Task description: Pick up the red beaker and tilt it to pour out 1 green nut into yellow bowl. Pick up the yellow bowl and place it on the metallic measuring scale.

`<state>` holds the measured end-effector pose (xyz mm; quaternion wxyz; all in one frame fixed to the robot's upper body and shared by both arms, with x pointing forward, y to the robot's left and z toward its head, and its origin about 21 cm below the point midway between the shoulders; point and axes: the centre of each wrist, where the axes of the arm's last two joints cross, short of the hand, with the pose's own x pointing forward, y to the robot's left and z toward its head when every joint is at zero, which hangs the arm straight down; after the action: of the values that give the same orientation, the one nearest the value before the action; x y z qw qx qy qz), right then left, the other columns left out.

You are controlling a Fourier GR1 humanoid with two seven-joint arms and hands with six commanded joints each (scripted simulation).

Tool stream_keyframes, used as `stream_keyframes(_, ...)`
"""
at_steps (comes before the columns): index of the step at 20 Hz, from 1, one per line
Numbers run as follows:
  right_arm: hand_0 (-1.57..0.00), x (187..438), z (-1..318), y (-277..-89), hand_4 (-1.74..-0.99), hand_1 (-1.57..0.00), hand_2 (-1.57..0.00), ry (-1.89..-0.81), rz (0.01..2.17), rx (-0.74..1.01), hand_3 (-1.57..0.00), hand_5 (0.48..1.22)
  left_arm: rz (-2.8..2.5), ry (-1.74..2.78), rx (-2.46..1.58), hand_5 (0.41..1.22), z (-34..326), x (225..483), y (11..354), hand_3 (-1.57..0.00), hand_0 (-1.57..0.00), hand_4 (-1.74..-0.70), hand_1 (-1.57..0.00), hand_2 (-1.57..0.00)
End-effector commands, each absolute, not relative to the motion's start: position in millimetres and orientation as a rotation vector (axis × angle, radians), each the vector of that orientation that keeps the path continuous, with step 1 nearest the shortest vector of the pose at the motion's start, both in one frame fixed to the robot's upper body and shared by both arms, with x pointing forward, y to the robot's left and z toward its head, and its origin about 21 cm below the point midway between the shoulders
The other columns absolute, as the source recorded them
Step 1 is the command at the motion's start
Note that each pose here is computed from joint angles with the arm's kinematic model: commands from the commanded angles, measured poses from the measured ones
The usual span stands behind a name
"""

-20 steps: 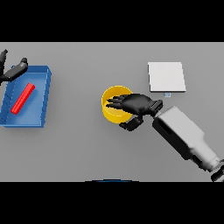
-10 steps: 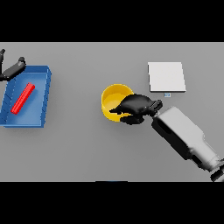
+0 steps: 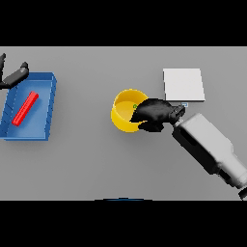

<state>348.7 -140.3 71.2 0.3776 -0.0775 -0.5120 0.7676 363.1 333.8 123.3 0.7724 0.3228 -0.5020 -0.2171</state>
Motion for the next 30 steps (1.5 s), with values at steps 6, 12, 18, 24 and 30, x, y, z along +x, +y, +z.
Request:
stream_keyframes(6,-1.56,355.7,100.4,-149.4,-1.722,-1.55,-1.55,-1.296,1.949,-0.274,-1.31,1.218,-0.465,-1.108,0.699,0.737,126.8,362.4,336.4,0.0,0.0,-0.8,0.0,0.0)
stream_keyframes(12,-1.47,366.4,120.6,-163.2,-1.723,-1.53,-1.57,-1.304,1.903,-0.367,-1.28,1.22,-0.474,-1.107,0.703,0.748,130.7,363.4,336.0,0.0,0.0,-0.79,0.0,0.0)
stream_keyframes(18,-1.54,388.9,131.6,-196.2,-1.726,-1.56,-1.57,-1.257,1.827,-0.528,-1.42,1.221,-0.453,-1.106,0.701,0.755,133.1,365.3,340.9,0.0,0.0,-0.8,0.0,0.0)
stream_keyframes(24,-1.56,411.2,136.1,-215.7,-1.723,-1.57,-1.57,-1.215,1.776,-0.591,-1.27,1.221,-0.457,-1.1,0.703,0.753,129.8,364.6,340.9,0.0,0.0,-0.8,0.0,0.0)
stream_keyframes(30,-1.53,421.8,110.6,-255.0,-1.729,-1.42,-1.5,-1.128,1.659,-0.655,-1.49,1.221,-0.423,-1.092,0.699,0.767,134.5,358.9,336.2,0.0,0.0,-0.83,0.0,0.0)
